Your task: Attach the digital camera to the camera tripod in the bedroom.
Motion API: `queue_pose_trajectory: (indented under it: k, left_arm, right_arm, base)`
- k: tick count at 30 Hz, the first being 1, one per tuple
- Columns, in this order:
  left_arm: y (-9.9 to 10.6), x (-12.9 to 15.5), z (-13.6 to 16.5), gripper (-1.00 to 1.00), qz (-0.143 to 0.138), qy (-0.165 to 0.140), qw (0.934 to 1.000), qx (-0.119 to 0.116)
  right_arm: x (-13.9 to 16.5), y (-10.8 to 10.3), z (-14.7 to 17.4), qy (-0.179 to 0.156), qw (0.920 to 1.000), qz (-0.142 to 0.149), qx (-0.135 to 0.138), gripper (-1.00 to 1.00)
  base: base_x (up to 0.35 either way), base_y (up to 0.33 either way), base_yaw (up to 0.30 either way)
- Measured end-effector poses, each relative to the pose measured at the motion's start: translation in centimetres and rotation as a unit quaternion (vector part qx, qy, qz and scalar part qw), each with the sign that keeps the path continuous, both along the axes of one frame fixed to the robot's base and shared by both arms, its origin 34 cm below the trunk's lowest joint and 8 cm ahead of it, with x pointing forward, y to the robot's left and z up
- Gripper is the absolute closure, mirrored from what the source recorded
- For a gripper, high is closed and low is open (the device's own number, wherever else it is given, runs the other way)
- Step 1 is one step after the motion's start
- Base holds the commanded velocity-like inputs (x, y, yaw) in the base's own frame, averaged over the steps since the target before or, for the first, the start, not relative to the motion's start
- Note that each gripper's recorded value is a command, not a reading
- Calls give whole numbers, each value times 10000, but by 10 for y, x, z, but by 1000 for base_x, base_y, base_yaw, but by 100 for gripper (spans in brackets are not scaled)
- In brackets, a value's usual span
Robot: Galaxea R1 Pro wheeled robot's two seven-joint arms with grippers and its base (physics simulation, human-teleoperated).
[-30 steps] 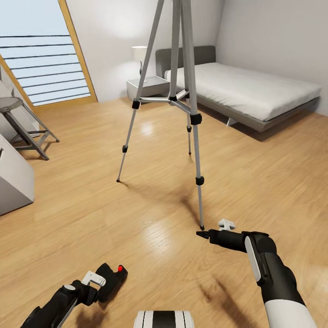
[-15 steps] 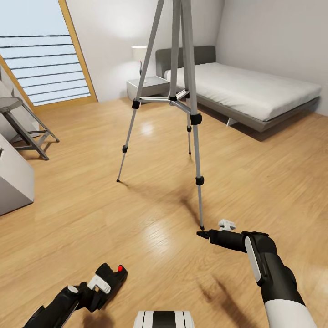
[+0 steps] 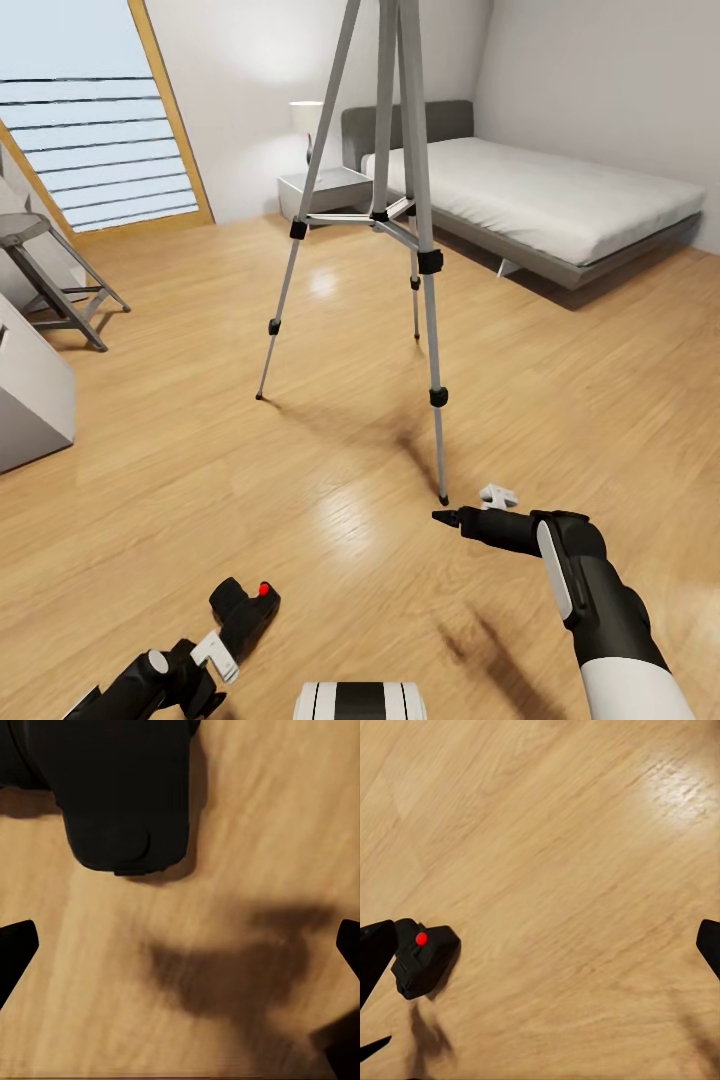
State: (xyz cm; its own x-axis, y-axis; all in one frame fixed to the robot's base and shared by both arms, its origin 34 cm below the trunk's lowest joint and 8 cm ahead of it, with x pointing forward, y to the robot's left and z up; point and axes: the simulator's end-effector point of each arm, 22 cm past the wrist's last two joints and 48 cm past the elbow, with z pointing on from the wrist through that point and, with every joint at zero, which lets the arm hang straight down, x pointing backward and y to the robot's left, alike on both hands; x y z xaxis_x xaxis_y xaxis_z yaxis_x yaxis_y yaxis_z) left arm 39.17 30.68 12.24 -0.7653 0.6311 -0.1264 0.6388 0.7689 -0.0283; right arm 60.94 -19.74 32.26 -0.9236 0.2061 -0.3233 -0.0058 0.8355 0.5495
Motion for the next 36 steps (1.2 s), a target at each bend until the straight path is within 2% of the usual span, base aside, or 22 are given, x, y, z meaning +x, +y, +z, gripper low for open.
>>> queue_pose_trajectory:
  k: [15, 21, 31, 36]
  left_arm:
    - [-1, -2, -1, -100, -15, 11, 10000, 6]
    - [-6, 4, 0, -100, 95, -54, 9999, -70]
    - [-9, 17, 5, -100, 453, -174, 9986, -220]
    - [-12, 29, 10, -100, 475, -302, 9980, -281]
  right_arm:
    - [0, -1, -1, -1, 10000, 17, -52, -100]
    - [-1, -3, -3, -1, 9999, 41, -127, -100]
    - [-1, -3, -3, -1, 9999, 42, -134, -100]
    - [-1, -3, -3, -5, 9999, 39, -135, -100]
  base:
    - [0, 0, 0]
    - [0, 0, 0]
    - [0, 0, 0]
    - [0, 0, 0]
